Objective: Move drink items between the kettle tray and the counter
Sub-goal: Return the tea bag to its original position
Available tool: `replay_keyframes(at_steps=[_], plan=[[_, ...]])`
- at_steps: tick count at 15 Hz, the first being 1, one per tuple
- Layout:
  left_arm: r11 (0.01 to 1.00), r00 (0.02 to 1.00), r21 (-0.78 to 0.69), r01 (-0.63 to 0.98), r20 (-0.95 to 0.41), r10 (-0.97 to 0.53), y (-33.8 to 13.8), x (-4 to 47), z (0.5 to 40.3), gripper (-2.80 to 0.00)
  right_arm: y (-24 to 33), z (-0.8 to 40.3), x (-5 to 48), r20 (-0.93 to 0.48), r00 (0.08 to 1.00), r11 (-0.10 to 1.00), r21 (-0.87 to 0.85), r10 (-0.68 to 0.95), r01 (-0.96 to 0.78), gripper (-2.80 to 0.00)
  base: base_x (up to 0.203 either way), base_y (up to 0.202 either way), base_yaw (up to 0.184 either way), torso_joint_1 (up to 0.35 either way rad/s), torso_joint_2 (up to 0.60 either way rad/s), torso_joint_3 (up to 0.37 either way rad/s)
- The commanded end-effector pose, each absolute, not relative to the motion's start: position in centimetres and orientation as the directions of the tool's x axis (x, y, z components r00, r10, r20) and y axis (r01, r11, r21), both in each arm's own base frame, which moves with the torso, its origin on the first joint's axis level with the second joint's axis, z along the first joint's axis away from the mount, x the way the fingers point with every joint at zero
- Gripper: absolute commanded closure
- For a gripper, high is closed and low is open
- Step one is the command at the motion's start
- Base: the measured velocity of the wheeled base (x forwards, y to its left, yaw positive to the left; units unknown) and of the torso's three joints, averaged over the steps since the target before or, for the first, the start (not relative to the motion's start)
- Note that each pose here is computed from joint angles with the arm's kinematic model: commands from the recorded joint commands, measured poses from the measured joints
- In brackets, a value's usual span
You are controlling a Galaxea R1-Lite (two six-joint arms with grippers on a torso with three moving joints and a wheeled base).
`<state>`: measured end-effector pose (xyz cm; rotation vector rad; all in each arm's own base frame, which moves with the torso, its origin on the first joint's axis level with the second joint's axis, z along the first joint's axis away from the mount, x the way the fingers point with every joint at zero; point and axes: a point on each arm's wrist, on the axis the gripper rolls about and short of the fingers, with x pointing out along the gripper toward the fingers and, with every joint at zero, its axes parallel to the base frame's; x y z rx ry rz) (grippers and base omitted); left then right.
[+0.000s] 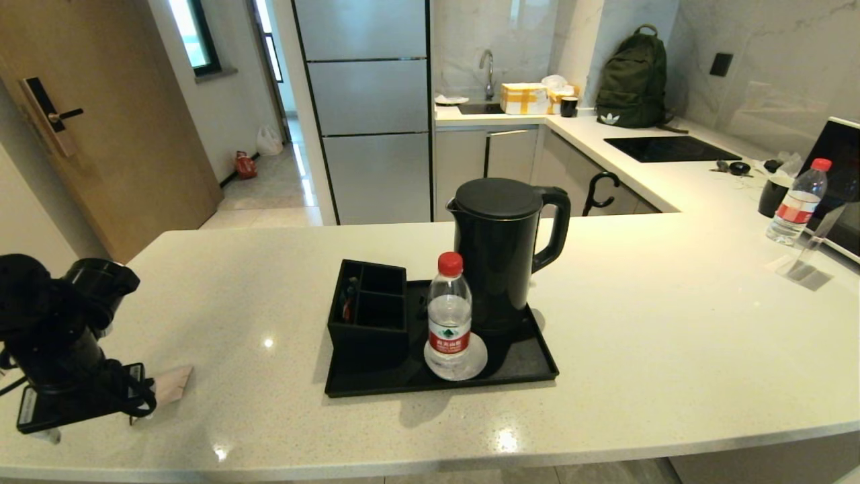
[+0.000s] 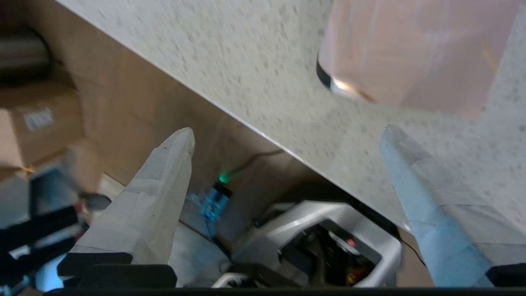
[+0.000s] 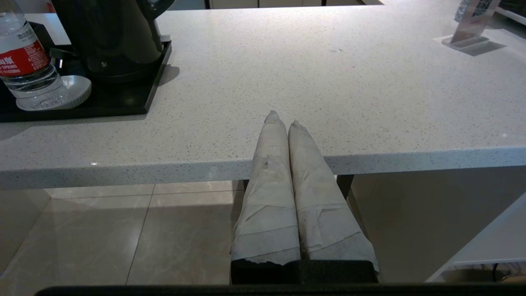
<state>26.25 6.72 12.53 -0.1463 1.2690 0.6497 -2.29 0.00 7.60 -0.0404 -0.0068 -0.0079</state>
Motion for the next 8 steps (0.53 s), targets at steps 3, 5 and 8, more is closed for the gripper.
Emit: replay_keyframes(at_steps=[3, 5, 8], plan=[[0.807, 0.106, 0.287, -0.516, -0.913, 0.393, 6.9, 26.7, 11.4, -2.80, 0.0, 7.6, -2.3, 0.006, 1.000, 0.999, -0.041, -0.008, 0.008, 0.00, 0.000, 0.000, 0.000, 0.000, 0.00, 0.000], [0.808, 0.096, 0.293, -0.511, -0.915, 0.392, 6.9, 26.8, 11.0, -2.80, 0.0, 7.6, -2.3, 0.006, 1.000, 0.999, -0.041, -0.008, 0.008, 0.00, 0.000, 0.000, 0.000, 0.000, 0.00, 0.000], [0.818, 0.116, 0.295, -0.494, -0.910, 0.398, 7.1, 28.3, 9.9, -2.80, 0.0, 7.6, -2.3, 0.006, 1.000, 0.999, -0.041, -0.008, 0.008, 0.00, 0.000, 0.000, 0.000, 0.000, 0.00, 0.000]])
